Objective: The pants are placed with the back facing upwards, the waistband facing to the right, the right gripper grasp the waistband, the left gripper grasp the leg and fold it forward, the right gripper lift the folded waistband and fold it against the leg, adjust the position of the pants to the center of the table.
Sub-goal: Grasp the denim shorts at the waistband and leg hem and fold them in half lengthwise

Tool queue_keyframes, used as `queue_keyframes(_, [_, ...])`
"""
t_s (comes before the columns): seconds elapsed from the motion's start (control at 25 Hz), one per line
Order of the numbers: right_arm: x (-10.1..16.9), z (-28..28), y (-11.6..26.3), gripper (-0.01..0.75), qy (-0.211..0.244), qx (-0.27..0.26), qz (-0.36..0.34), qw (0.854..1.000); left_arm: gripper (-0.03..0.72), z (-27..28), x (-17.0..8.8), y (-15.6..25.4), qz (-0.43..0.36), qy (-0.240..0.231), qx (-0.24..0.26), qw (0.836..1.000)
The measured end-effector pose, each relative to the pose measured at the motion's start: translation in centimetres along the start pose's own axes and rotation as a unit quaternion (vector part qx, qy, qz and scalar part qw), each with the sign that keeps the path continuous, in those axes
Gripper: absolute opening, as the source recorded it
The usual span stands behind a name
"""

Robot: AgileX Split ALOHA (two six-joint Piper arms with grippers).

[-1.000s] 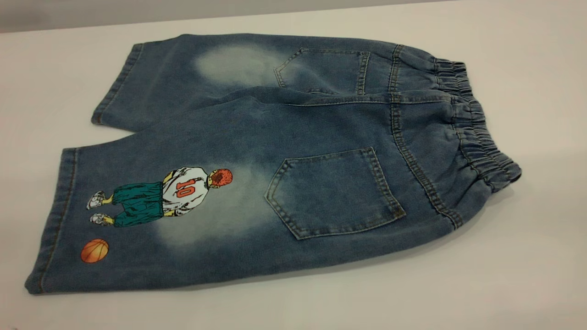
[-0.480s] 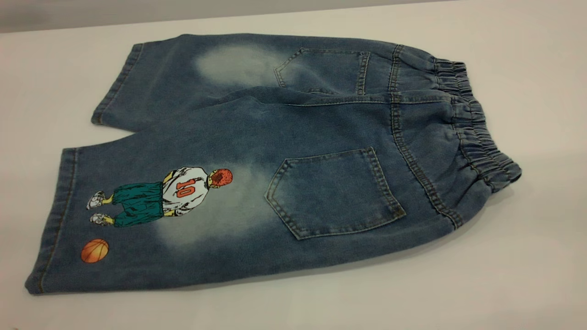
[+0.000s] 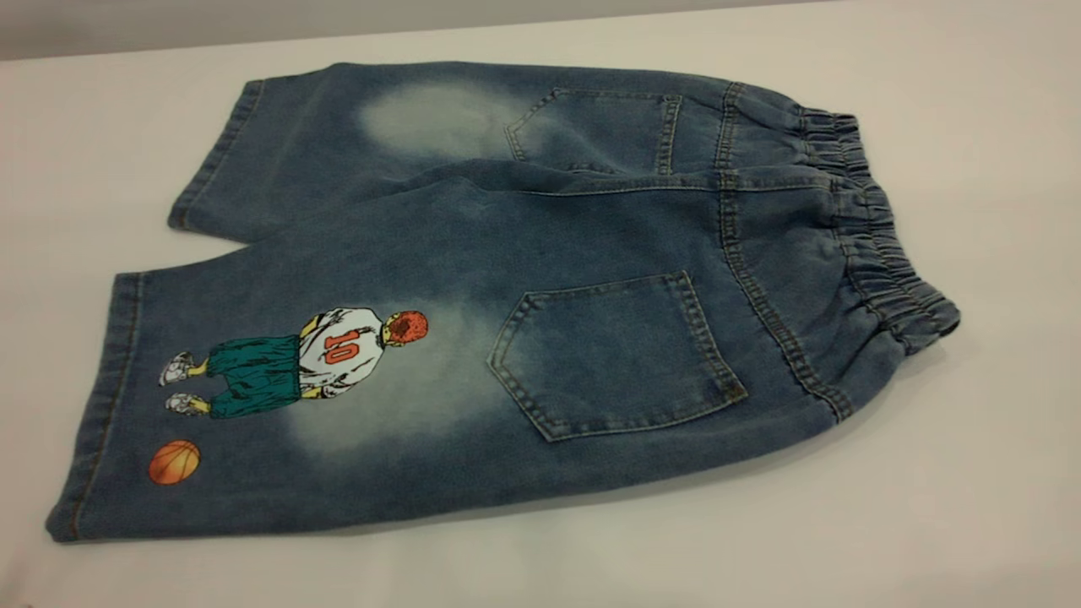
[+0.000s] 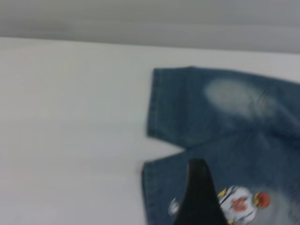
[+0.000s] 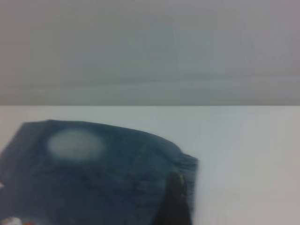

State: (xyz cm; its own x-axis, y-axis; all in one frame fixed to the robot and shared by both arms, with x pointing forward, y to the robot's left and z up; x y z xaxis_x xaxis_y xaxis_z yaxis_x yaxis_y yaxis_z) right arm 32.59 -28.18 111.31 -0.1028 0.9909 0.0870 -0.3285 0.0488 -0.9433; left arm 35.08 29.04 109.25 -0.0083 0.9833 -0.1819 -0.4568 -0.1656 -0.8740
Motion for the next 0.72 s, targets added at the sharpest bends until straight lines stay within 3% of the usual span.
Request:
queue_keyframes(0.16, [0.3,-3.9,-2.3,0.559,-0.018,0.021,-0.033,0.999,0.462,-3.1,-0.8,-3.1,0.022,0.022,-0.008,0.999])
queue_keyframes(0.36, [-0.3,-10.1,-2.3,0.559,-0.018,0.073,-0.059,0.995,0.462,-7.3,-0.7,-5.6,0.016,0.026,-0.026,0.999])
queue_keyframes(0.52, [-0.6,-14.7,-0.8,0.559,-0.019,0.128,-0.069,0.989,0.462,-11.4,-0.1,-5.5,0.021,0.016,-0.004,1.0])
queue_keyframes(0.72, [0.1,-18.8,1.1,0.559,-0.057,0.203,-0.077,0.974,0.462,-15.4,0.7,-4.8,0.036,-0.001,0.021,0.999])
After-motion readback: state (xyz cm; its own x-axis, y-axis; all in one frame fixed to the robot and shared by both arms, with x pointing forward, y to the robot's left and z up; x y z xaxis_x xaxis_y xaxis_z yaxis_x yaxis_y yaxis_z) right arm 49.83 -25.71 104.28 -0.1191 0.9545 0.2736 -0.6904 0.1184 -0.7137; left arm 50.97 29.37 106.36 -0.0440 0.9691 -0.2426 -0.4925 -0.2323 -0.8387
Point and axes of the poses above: a point on each arm's last joint axis where the gripper is mounted, z pointing back along that axis away from the gripper, x along the wrist's bending axis when the last joint is at zero, y = z × x, the point moved 5 cm from there along -z, pointing out along that axis toward the gripper, and after that the axes turned 4 degrees about z, right-handed, at the moved point
